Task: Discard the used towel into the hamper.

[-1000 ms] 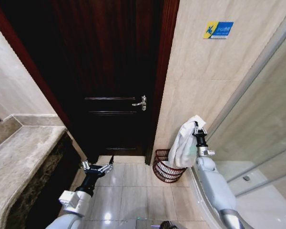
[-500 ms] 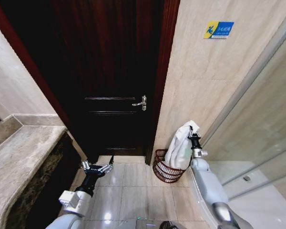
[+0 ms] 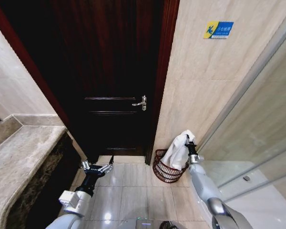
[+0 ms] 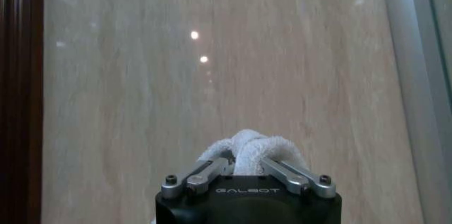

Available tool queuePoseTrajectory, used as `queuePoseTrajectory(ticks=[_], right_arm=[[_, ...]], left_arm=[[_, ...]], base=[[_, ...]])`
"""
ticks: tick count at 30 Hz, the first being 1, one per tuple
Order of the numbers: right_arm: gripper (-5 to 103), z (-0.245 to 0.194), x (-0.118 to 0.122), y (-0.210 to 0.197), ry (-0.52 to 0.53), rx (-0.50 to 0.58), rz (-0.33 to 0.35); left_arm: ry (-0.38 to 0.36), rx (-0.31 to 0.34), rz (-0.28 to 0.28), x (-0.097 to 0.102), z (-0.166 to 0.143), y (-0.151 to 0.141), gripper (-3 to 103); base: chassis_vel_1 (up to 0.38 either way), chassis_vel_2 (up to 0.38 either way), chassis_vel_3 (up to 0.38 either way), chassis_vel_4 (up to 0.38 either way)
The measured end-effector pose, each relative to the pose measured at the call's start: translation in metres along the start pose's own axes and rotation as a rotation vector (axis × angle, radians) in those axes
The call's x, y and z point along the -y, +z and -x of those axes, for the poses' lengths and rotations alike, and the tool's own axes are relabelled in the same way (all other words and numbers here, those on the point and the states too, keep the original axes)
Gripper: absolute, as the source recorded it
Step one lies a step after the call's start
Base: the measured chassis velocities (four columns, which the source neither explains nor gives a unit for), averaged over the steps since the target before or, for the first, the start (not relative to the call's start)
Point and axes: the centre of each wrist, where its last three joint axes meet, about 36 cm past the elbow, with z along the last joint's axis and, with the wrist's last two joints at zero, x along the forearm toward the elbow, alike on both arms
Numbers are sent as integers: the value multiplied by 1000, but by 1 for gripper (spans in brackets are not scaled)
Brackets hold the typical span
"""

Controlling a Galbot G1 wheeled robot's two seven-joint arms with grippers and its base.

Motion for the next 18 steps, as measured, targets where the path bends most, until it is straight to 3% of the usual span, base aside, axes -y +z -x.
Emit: queuePoseTrajectory(ticks=[10,18], right_arm=[[5,-36,-9,26,-25,-105,2],[5,-62,-9,36,-61,-192,-35]], left_arm=[[0,0,0,0,0,0,100],[0,0,0,0,0,0,100]], base=[[0,0,0,0],[0,0,0,0]])
